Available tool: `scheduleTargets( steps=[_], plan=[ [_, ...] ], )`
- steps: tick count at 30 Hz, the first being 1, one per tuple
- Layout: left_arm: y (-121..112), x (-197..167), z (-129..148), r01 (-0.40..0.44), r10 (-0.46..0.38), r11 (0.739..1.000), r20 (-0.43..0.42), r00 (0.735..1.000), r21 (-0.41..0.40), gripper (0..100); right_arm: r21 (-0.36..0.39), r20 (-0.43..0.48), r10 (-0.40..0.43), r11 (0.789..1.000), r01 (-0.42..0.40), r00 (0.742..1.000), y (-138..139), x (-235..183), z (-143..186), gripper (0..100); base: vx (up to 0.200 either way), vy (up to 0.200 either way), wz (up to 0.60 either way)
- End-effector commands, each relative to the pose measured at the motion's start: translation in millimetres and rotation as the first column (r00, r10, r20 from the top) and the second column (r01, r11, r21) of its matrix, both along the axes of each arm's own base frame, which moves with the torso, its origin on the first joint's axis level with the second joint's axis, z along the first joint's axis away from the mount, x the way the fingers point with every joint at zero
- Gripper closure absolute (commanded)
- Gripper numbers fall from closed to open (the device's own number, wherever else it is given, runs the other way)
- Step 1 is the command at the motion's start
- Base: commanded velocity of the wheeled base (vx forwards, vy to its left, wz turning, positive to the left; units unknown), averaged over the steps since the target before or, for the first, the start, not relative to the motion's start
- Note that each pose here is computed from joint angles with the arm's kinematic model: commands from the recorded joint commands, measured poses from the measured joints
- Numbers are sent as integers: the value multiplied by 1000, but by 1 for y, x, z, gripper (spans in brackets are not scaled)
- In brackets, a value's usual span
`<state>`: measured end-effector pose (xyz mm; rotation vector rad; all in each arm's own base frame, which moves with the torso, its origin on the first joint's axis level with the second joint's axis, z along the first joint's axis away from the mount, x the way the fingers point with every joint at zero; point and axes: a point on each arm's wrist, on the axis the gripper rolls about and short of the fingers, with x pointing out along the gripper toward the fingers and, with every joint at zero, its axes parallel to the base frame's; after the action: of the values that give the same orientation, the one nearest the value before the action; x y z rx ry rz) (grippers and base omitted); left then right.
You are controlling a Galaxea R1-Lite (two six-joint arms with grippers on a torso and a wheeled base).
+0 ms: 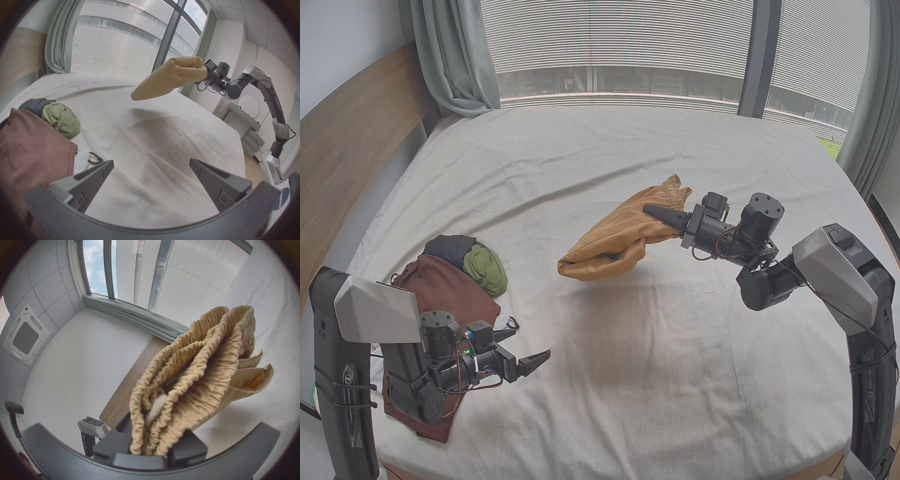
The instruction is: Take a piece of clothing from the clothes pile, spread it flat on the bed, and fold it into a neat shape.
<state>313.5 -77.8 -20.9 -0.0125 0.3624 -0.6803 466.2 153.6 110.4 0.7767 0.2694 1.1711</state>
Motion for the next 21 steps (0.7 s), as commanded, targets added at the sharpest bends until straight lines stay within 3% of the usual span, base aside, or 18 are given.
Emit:
scheduleTargets(
  steps=[1, 16, 21],
  plan=[
    [0, 0, -1, 0, 0, 1000, -1, 1000, 1, 0, -9, -34, -20, 1000, 20, 999, -6, 15, -29, 100, 0, 0, 0],
    [0, -1, -7, 1, -1, 1000, -24, 1000, 5, 0, -67, -197, -51, 997, 38, 979, -18, 5, -90, 100, 0, 0, 0],
    [0, -2, -7, 1, -1, 1000, -25, 1000, 5, 0, -102, -201, -69, 994, 49, 977, -25, -8, -106, 100, 0, 0, 0]
  ],
)
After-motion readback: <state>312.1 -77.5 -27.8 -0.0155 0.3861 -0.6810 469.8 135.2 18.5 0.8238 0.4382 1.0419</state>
